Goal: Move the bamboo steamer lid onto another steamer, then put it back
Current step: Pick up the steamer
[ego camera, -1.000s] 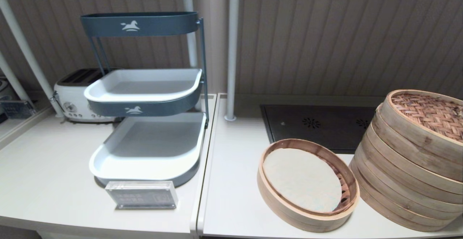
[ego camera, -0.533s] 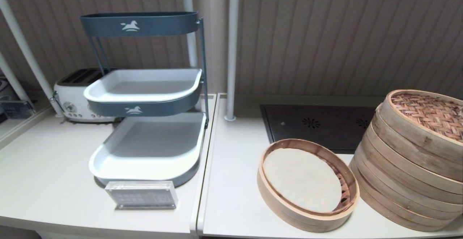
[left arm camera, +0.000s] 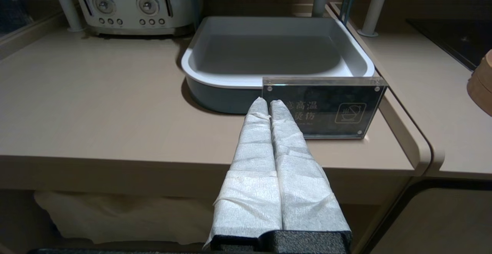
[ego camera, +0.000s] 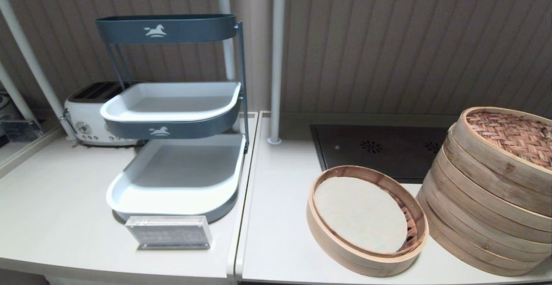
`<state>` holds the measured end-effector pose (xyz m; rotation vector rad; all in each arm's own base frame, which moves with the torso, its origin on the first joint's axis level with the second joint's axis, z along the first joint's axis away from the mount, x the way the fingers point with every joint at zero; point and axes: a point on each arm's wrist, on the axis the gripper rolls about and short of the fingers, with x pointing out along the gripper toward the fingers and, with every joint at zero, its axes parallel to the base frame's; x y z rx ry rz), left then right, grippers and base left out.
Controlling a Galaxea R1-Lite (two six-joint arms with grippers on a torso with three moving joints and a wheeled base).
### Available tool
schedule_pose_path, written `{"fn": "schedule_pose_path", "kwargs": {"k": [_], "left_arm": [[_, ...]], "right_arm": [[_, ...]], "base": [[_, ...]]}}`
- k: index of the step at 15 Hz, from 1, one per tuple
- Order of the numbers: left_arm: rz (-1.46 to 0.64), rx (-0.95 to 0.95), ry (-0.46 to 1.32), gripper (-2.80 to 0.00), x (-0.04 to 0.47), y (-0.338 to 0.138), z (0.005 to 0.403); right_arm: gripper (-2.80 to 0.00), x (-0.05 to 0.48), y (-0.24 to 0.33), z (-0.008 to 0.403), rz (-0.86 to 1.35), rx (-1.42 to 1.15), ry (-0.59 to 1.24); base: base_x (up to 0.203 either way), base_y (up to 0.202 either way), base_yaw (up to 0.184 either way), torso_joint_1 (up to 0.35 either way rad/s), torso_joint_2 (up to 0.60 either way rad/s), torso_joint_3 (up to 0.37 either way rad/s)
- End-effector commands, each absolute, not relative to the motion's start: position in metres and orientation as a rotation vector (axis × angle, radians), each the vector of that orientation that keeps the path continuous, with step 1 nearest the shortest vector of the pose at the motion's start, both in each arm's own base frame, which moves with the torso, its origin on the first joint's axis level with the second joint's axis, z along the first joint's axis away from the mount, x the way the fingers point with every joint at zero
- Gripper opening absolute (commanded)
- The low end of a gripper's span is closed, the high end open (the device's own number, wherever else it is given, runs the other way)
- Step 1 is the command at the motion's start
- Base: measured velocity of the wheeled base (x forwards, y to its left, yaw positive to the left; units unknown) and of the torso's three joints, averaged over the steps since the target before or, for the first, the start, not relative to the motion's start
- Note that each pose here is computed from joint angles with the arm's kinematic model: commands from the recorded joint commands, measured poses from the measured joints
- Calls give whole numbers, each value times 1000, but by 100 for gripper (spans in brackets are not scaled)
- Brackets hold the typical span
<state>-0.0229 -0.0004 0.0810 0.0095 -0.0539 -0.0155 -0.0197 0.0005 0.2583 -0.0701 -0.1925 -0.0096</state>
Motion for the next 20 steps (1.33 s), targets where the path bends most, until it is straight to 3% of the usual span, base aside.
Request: {"fn": "schedule_pose_path", "kwargs": {"k": [1, 7, 12, 16, 17, 20], "left_arm": [[-15, 9, -28, -280, -21, 0, 73], [-15, 9, -26, -280, -21, 0, 73], [-15, 9, -26, -280, -21, 0, 73], [-15, 9, -28, -280, -21, 0, 73], [-15, 9, -27, -280, -21, 0, 73], [-15, 9, -26, -280, -21, 0, 73]], "right_arm": [[-280, 28, 0, 303, -13, -68, -101], [-280, 147, -25, 387, -223, -14, 51], [-280, 233, -75, 385, -381, 95, 328], [-280, 253, -108, 361, -476, 166, 509], [0, 254, -110, 358, -480, 172, 535], [0, 251, -108, 351, -467, 206, 599]], "base": [[0, 0, 0, 0, 0, 0], [0, 0, 0, 0, 0, 0], [0, 0, 0, 0, 0, 0], [0, 0, 0, 0, 0, 0], [0, 0, 0, 0, 0, 0], [0, 0, 0, 0, 0, 0]]}}
